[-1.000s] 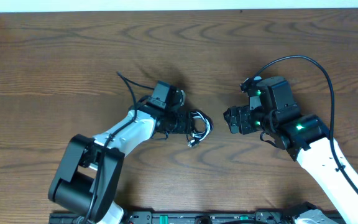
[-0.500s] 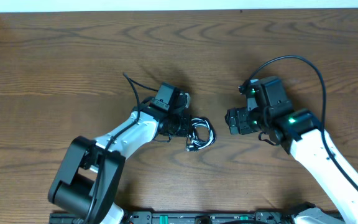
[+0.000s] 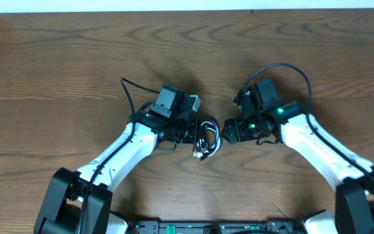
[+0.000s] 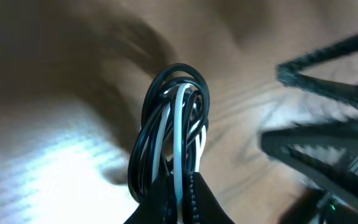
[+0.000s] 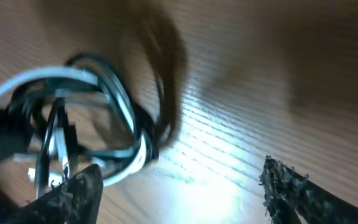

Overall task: Untangle cables
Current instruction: 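Grasp the cable bundle with both grippers from opposite sides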

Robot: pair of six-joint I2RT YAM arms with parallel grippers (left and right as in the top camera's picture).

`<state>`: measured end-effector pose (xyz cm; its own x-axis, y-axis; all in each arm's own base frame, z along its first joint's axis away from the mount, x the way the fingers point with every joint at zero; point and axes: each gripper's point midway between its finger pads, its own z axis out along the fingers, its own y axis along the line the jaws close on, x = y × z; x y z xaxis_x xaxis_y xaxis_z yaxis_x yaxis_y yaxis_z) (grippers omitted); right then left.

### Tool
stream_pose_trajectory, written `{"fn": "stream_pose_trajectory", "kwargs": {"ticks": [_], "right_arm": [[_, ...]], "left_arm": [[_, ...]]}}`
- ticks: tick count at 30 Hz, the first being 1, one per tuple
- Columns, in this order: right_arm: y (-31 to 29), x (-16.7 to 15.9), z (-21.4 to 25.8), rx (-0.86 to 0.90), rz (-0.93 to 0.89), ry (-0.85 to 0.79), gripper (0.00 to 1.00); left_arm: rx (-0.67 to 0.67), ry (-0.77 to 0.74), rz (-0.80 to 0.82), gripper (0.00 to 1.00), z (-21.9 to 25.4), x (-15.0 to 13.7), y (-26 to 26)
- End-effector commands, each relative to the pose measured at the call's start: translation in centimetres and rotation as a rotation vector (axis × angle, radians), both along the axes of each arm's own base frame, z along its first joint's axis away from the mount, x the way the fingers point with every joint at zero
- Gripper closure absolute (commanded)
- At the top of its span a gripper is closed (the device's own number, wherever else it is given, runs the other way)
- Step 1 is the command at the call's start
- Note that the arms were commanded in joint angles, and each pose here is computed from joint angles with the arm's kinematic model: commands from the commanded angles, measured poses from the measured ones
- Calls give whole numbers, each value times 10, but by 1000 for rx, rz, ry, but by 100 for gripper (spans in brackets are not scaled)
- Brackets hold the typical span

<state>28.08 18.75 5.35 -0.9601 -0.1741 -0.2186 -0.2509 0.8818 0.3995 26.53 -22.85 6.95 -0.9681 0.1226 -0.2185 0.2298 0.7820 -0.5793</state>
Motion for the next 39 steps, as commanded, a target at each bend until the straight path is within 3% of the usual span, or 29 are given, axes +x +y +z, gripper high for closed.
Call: {"fn": "stream_pose_trajectory", "kwargs": {"ticks": [1, 14, 39], "right_arm": [[9, 5, -2, 58, -8, 16, 25], [30, -1, 2, 106, 54, 5, 49], [51, 9, -21, 230, 97, -56, 61]], "left_arm": [[-34, -8, -42, 92, 11, -4, -5], [-6, -10, -30, 92, 7, -4, 0], [-1, -1, -30, 92, 6, -5, 1]]}}
